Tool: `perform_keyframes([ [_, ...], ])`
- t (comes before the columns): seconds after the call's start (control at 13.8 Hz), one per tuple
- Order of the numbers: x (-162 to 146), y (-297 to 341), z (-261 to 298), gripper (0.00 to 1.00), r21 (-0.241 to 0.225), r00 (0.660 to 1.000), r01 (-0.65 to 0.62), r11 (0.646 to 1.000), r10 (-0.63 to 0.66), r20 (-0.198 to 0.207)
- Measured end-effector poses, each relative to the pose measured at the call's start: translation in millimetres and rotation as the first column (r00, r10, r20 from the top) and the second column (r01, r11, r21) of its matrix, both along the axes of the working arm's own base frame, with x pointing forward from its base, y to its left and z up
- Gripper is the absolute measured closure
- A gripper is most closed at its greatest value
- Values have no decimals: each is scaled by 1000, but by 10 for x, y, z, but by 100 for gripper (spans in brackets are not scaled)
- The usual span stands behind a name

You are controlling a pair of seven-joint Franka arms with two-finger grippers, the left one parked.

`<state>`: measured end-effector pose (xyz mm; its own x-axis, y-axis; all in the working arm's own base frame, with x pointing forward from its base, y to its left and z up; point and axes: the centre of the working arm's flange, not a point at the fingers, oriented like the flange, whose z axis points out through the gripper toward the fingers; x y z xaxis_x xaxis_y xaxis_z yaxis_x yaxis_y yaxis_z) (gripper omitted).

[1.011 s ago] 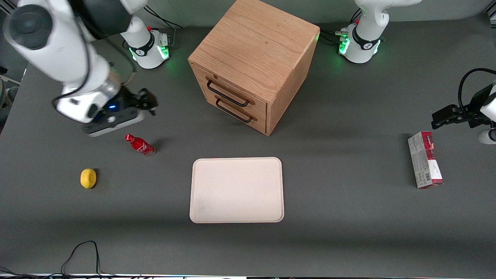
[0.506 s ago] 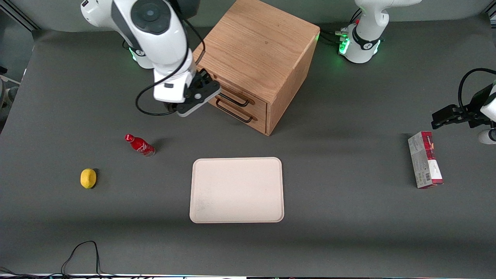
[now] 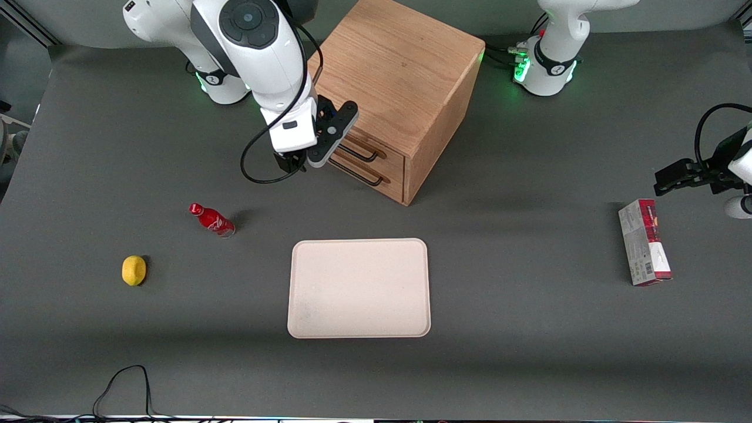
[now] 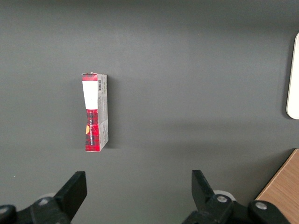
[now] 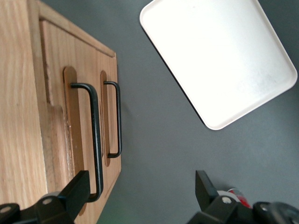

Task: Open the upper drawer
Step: 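Lower the right gripper onto the upper drawer handle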

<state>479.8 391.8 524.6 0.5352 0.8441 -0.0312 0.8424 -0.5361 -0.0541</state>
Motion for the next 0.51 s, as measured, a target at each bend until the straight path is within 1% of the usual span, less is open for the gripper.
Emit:
perform_keyframes([
  [0.22,-3,5,-40,0,1,999,-30,1000,30,-9],
  [0.51,-47,48,-84,0,49,998,-38,998,41,-55],
])
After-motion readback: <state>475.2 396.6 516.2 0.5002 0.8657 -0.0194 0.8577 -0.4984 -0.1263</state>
